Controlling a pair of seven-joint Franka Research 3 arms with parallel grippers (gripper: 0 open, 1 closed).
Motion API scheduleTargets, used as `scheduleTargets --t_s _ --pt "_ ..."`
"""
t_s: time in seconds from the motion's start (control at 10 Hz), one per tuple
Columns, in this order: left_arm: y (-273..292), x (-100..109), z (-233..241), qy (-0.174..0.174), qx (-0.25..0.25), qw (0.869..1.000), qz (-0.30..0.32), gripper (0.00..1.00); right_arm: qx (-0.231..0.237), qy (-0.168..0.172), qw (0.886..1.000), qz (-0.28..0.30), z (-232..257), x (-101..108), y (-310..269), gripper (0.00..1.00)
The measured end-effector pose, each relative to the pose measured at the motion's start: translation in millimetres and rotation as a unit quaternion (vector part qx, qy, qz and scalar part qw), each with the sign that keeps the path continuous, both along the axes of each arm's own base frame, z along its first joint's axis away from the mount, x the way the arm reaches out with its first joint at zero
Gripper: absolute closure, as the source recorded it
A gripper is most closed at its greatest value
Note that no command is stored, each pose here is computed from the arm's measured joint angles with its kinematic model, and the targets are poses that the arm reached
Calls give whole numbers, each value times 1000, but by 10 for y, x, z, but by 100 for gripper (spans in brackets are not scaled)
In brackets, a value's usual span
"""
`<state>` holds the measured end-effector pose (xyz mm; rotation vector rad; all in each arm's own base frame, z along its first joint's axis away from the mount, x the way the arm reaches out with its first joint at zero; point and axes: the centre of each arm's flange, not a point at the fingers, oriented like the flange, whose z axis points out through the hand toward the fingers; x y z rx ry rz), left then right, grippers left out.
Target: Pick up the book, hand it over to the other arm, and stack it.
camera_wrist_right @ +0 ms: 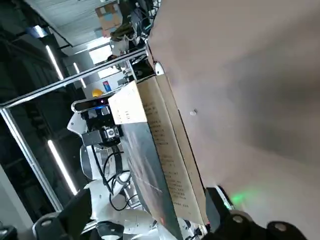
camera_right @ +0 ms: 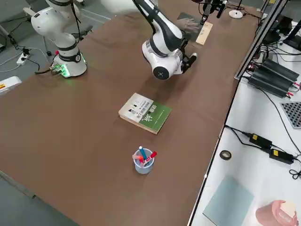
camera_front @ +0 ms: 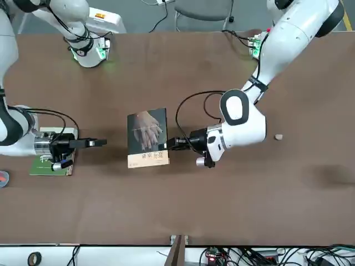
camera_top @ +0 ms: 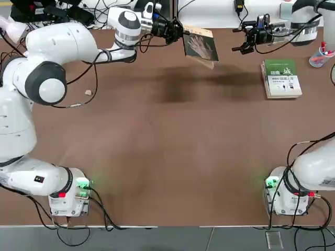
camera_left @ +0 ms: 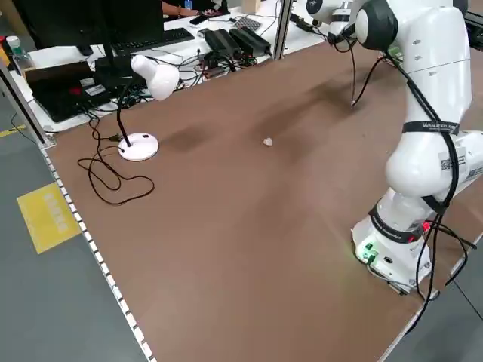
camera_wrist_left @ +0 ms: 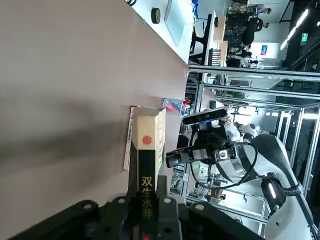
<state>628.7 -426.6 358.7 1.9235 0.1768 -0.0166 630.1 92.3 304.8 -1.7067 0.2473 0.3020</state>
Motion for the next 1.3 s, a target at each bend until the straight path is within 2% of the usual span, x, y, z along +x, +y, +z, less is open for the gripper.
scheduleTargets --t_s 0.4,0.7,1.1,1.3 --pt "-55 -27 3 -4 3 1000 4 99 16 -30 999 -13 -160 26 10 0" --pt "-106 -50 -20 -4 4 1000 4 99 44 -31 997 -47 -200 48 95 0" --pt "-144 -63 2 -6 3 1000 3 99 39 -47 997 -51 -330 20 161 0" --pt "-162 -67 19 -8 3 1000 3 99 37 -41 997 -52 -501 -22 143 0"
